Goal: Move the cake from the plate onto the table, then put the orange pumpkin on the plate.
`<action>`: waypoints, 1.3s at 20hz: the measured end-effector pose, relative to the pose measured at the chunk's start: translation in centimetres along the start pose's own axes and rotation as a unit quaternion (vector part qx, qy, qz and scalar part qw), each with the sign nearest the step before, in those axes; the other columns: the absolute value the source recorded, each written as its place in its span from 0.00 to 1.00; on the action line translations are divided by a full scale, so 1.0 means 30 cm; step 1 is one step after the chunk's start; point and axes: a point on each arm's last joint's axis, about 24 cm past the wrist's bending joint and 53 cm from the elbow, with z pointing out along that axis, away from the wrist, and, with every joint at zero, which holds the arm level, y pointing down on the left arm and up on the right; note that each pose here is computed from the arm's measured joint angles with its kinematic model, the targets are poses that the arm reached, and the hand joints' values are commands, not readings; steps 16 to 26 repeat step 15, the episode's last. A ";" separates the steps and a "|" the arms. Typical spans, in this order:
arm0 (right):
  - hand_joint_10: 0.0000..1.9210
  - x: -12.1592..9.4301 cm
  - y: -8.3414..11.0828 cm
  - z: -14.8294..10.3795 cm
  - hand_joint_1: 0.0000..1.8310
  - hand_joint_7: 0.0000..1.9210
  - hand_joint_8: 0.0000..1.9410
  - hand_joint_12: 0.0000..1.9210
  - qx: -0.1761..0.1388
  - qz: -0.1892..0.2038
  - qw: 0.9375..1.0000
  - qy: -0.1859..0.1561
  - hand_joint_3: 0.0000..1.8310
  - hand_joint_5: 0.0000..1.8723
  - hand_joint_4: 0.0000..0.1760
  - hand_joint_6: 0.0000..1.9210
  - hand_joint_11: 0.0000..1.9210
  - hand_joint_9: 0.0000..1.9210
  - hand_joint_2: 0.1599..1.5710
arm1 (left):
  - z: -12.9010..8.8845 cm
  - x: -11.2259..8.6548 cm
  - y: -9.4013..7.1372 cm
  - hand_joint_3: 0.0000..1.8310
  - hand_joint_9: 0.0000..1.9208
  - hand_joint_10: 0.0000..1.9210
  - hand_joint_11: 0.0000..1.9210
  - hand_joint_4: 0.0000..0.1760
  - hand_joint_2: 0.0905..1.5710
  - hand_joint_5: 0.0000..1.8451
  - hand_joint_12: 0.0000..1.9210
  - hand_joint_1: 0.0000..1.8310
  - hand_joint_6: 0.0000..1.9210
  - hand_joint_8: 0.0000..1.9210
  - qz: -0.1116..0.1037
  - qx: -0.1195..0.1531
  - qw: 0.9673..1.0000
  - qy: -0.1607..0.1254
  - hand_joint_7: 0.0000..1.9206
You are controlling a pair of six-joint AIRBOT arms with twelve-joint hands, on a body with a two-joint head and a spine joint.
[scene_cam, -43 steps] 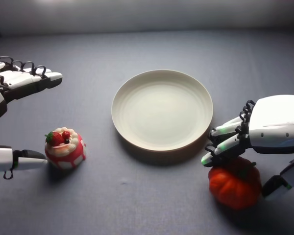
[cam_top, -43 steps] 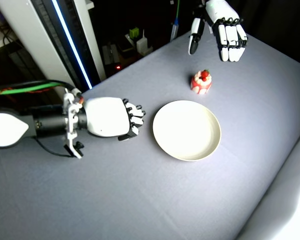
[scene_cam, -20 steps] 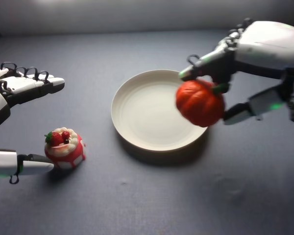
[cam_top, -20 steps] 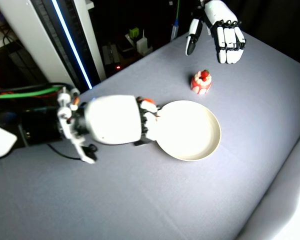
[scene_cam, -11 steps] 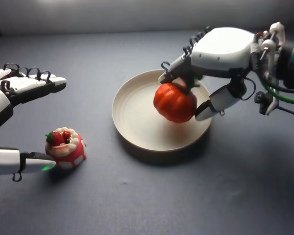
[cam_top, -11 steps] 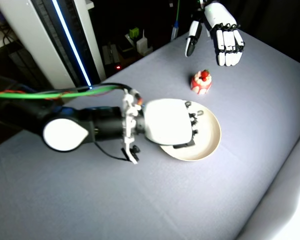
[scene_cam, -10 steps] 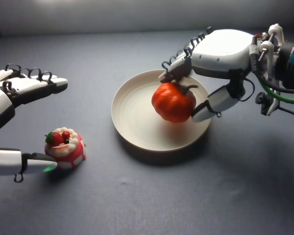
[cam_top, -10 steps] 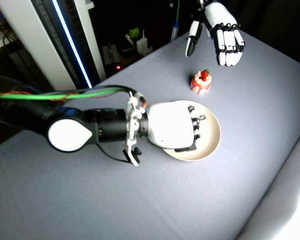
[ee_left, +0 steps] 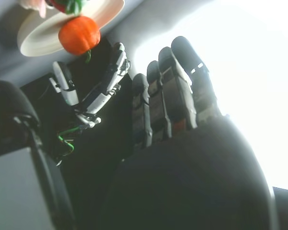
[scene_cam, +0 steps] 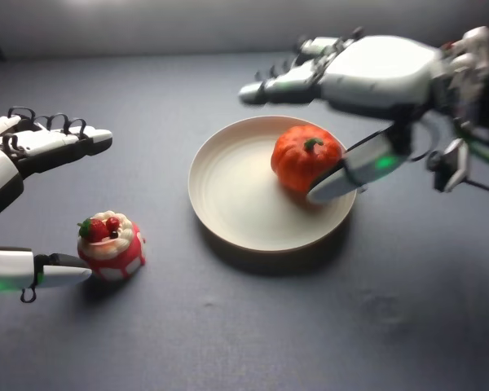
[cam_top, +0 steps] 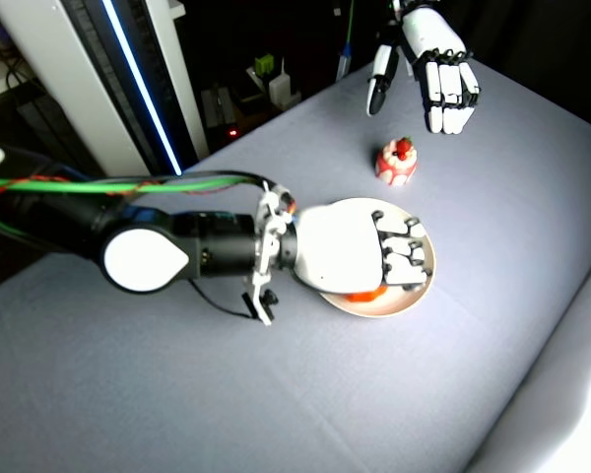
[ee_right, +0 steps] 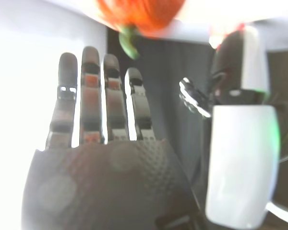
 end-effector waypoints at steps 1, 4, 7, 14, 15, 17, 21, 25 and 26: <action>0.00 -0.057 0.005 -0.060 0.45 0.17 0.00 0.47 -0.011 0.020 0.999 -0.025 0.00 0.12 0.25 0.00 0.00 0.16 0.49 | -0.004 -0.006 0.001 0.00 0.18 0.00 0.01 0.00 0.51 0.18 0.58 0.51 0.00 0.00 -0.002 0.000 1.000 -0.005 0.18; 0.00 -0.105 -0.019 -0.212 0.47 0.17 0.00 0.38 -0.018 0.066 0.995 -0.066 0.01 0.11 0.21 0.00 0.00 0.17 0.54 | -0.014 -0.023 -0.017 0.00 0.18 0.00 0.00 0.05 0.51 0.16 0.59 0.51 0.00 0.00 -0.012 0.010 1.000 -0.021 0.16; 0.00 -0.103 0.013 -0.337 0.53 0.19 0.00 0.40 -0.047 0.098 0.990 -0.093 0.00 0.13 0.21 0.00 0.00 0.17 0.54 | -0.023 -0.037 -0.049 0.00 0.13 0.00 0.00 0.04 0.52 0.12 0.55 0.50 0.00 0.00 -0.036 0.035 0.998 -0.044 0.12; 0.04 -0.164 0.101 -0.510 0.45 0.33 0.02 0.68 -0.116 0.141 0.968 -0.171 0.01 0.26 0.06 0.02 0.10 0.36 0.59 | -0.053 -0.121 -0.160 0.01 0.13 0.01 0.00 0.34 0.55 0.06 0.82 0.44 0.00 0.01 -0.040 0.104 0.989 -0.096 0.11; 0.09 -0.161 0.122 -0.530 0.31 0.43 0.04 0.69 -0.130 0.145 0.965 -0.176 0.01 0.32 0.00 0.03 0.23 0.48 0.73 | -0.058 -0.135 -0.173 0.00 0.13 0.06 0.00 0.41 0.72 0.04 0.94 0.34 0.52 0.01 -0.042 0.113 0.987 -0.104 0.13; 0.09 -0.161 0.122 -0.530 0.31 0.43 0.04 0.69 -0.130 0.145 0.965 -0.176 0.01 0.32 0.00 0.03 0.23 0.48 0.73 | -0.058 -0.135 -0.173 0.00 0.13 0.06 0.00 0.41 0.72 0.04 0.94 0.34 0.52 0.01 -0.042 0.113 0.987 -0.104 0.13; 0.09 -0.161 0.122 -0.530 0.31 0.43 0.04 0.69 -0.130 0.145 0.965 -0.176 0.01 0.32 0.00 0.03 0.23 0.48 0.73 | -0.058 -0.135 -0.173 0.00 0.13 0.06 0.00 0.41 0.72 0.04 0.94 0.34 0.52 0.01 -0.042 0.113 0.987 -0.104 0.13; 0.09 -0.161 0.122 -0.530 0.31 0.43 0.04 0.69 -0.130 0.145 0.965 -0.176 0.01 0.32 0.00 0.03 0.23 0.48 0.73 | -0.058 -0.135 -0.173 0.00 0.13 0.06 0.00 0.41 0.72 0.04 0.94 0.34 0.52 0.01 -0.042 0.113 0.987 -0.104 0.13; 0.09 -0.161 0.122 -0.530 0.31 0.43 0.04 0.69 -0.130 0.145 0.965 -0.176 0.01 0.32 0.00 0.03 0.23 0.48 0.73 | -0.058 -0.135 -0.173 0.00 0.13 0.06 0.00 0.41 0.72 0.04 0.94 0.34 0.52 0.01 -0.042 0.113 0.987 -0.104 0.13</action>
